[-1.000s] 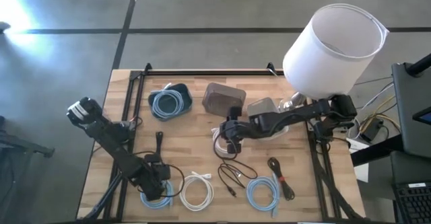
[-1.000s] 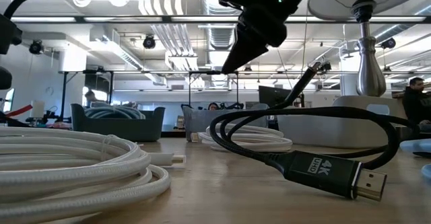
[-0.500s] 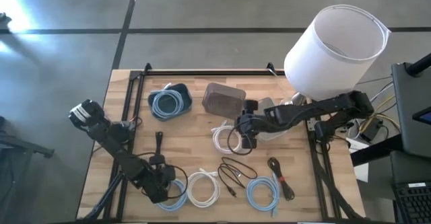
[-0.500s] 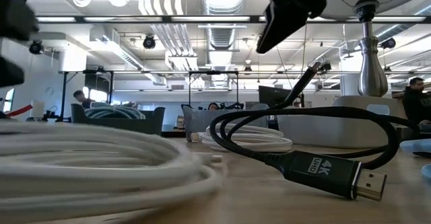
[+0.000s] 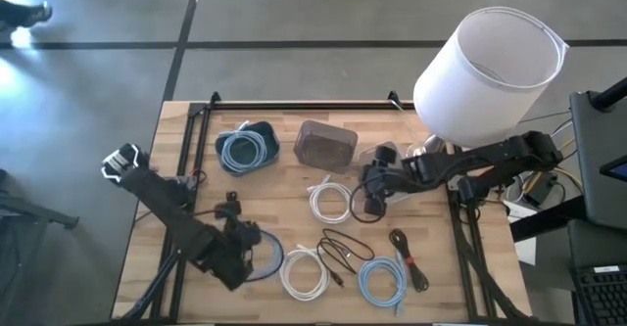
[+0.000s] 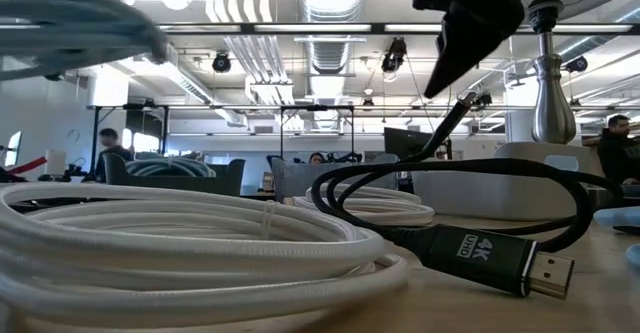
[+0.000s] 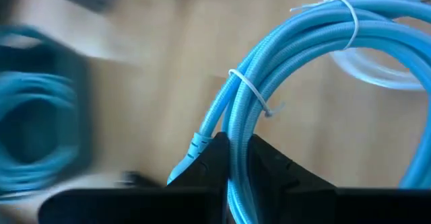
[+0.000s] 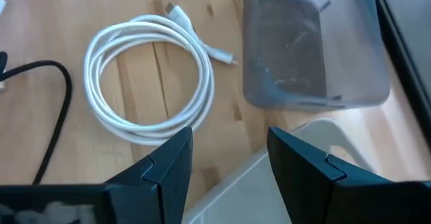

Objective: Pick & Place USB Port
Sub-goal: Put the left blue HDMI cable into the green bin, then put the blue HDMI cable into the gray bin

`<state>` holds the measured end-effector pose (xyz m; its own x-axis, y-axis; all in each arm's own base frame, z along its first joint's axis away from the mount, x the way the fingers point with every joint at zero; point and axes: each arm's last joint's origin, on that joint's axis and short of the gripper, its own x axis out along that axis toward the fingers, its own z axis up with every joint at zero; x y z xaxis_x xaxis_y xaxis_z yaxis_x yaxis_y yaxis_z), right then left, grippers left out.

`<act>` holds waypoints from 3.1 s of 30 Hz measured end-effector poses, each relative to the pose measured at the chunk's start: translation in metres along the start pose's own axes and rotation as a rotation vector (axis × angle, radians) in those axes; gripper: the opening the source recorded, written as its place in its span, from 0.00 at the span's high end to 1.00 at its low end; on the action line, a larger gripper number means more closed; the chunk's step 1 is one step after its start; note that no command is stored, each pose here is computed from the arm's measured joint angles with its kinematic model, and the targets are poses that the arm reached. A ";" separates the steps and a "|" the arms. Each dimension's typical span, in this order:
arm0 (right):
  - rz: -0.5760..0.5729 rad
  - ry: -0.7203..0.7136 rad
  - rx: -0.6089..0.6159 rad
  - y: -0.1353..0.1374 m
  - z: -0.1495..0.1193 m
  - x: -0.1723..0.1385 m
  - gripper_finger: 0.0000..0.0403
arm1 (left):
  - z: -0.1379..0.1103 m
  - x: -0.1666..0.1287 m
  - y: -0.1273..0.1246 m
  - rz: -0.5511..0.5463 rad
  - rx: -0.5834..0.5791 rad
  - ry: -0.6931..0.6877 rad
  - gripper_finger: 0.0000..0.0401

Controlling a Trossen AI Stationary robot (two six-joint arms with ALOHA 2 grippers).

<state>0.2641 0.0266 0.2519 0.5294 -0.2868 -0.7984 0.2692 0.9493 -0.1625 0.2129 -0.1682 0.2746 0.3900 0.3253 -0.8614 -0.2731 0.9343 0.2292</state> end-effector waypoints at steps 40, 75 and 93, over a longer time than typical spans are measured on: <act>0.066 -0.024 0.150 0.025 -0.016 0.003 0.53 | -0.004 0.161 0.200 0.781 -0.415 0.295 0.81; 0.431 0.588 0.121 0.133 -0.097 0.035 0.57 | 0.072 0.114 0.208 0.580 -0.409 0.161 0.57; 0.415 0.586 0.207 0.144 -0.099 0.047 0.85 | 0.097 0.111 0.208 0.522 -0.376 -0.003 0.57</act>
<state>0.2480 0.1627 0.1338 0.1210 0.2606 -0.9578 0.3174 0.9041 0.2861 0.2844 0.0763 0.2705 0.1243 0.7244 -0.6780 -0.7173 0.5378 0.4431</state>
